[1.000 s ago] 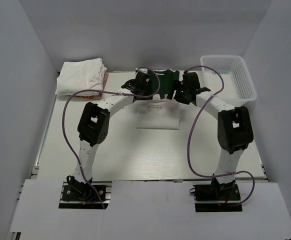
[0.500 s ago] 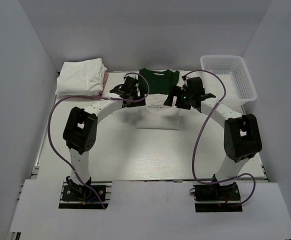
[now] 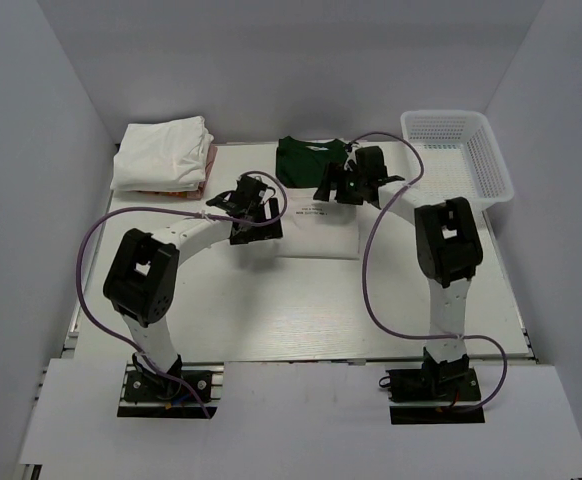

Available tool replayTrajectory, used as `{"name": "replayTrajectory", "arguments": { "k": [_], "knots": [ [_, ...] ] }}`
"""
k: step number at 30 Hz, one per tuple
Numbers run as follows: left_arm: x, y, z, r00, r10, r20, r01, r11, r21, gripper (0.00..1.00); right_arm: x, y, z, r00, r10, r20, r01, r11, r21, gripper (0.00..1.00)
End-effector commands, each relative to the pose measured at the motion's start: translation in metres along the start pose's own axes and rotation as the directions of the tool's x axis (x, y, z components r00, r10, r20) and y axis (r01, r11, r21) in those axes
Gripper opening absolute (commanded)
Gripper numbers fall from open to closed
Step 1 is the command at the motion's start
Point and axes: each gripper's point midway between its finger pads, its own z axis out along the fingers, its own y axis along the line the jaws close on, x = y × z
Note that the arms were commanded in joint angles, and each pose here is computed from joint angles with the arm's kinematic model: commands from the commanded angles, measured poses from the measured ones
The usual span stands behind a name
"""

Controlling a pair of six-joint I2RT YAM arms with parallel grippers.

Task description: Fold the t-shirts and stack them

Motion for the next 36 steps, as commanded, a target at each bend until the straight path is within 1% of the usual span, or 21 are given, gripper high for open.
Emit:
{"name": "replayTrajectory", "arguments": {
  "k": [1,3,6,8,9,10,11,12,14,15,18,19,20,22,24,26,27,30,31,34,36],
  "knots": [
    [-0.009,-0.009,-0.018,0.999,-0.013,0.031,0.012,0.999,0.043,1.00,-0.052,0.002,0.012,0.991,-0.063,0.122,0.062,0.998,0.007,0.90],
    [-0.009,-0.011,-0.018,1.000,-0.013,0.026,0.011,0.999,0.051,1.00,-0.052,-0.001,0.023,0.993,-0.056,0.100,0.054,0.998,0.016,0.90],
    [-0.006,-0.020,-0.015,1.000,0.004,0.019,-0.005,0.998,0.060,1.00,-0.071,0.021,0.007,0.988,-0.076,0.135,0.082,0.996,-0.035,0.90],
    [-0.003,-0.021,-0.008,1.000,0.006,-0.001,-0.006,0.998,0.063,1.00,-0.064,0.028,-0.001,0.987,-0.092,0.128,0.100,0.994,-0.053,0.90],
    [0.000,-0.020,-0.005,1.000,0.007,-0.011,-0.006,0.998,0.057,1.00,-0.083,0.040,-0.025,0.978,-0.103,0.181,0.116,0.991,-0.062,0.90],
    [-0.001,-0.022,-0.005,1.000,0.006,-0.008,-0.006,0.998,0.069,1.00,-0.085,0.047,-0.034,0.975,-0.108,0.195,0.123,0.990,-0.070,0.90],
    [-0.001,-0.023,-0.001,1.000,0.006,-0.007,-0.006,0.998,0.070,1.00,-0.063,0.037,-0.034,0.984,-0.091,0.155,0.101,0.993,-0.055,0.90],
    [0.000,-0.024,-0.002,1.000,0.007,-0.012,-0.006,0.997,0.078,1.00,-0.077,0.053,-0.063,0.972,-0.103,0.209,0.118,0.991,-0.062,0.90],
    [0.003,-0.027,0.003,1.000,-0.002,-0.018,0.004,0.995,0.096,1.00,-0.053,0.045,-0.077,0.978,-0.076,0.195,0.086,0.996,-0.041,0.90],
    [0.006,-0.026,0.007,1.000,-0.001,-0.028,0.004,0.996,0.090,1.00,-0.058,0.048,-0.094,0.971,-0.074,0.227,0.083,0.996,-0.031,0.90],
    [0.010,-0.031,0.013,0.999,0.001,-0.047,0.005,0.993,0.117,1.00,0.000,0.025,-0.112,0.986,0.003,0.167,-0.009,0.999,0.037,0.90],
    [0.007,-0.033,0.013,0.999,0.000,-0.034,0.005,0.992,0.126,1.00,0.000,0.029,-0.125,0.981,0.005,0.193,-0.011,0.999,0.031,0.90],
    [0.011,-0.031,0.019,0.999,0.000,-0.038,0.005,0.992,0.123,1.00,0.038,0.014,-0.122,0.990,0.040,0.133,-0.048,0.997,0.062,0.90],
    [0.015,-0.031,0.025,0.999,0.002,-0.053,0.005,0.992,0.124,0.95,0.037,0.018,-0.139,0.984,0.044,0.172,-0.054,0.997,0.056,0.90],
    [0.024,-0.031,0.035,0.996,0.005,-0.089,0.006,0.992,0.126,0.87,0.063,0.006,-0.142,0.988,0.066,0.140,-0.079,0.993,0.090,0.90],
    [0.028,-0.029,0.042,0.995,0.006,-0.100,0.006,0.993,0.120,0.82,0.070,0.001,-0.150,0.987,0.069,0.146,-0.088,0.989,0.123,0.90],
    [0.035,-0.030,0.046,0.993,0.008,-0.119,0.009,0.991,0.134,0.72,0.073,-0.002,-0.153,0.987,0.069,0.147,-0.089,0.987,0.135,0.90],
    [0.052,-0.038,0.046,0.987,0.012,-0.159,0.018,0.982,0.189,0.59,0.082,-0.013,-0.159,0.988,0.081,0.131,-0.106,0.974,0.199,0.90],
    [0.059,-0.036,0.046,0.984,-0.003,-0.179,0.037,0.982,0.185,0.50,0.086,-0.019,-0.160,0.988,0.084,0.130,-0.113,0.967,0.229,0.90],
    [0.074,-0.027,0.047,0.978,-0.013,-0.206,0.048,0.985,0.166,0.35,0.087,-0.026,-0.166,0.984,0.090,0.152,-0.128,0.955,0.269,0.90],
    [0.076,-0.025,0.045,0.978,-0.014,-0.209,0.049,0.985,0.164,0.30,0.089,-0.028,-0.166,0.984,0.098,0.148,-0.136,0.952,0.273,0.90]
  ]
}}
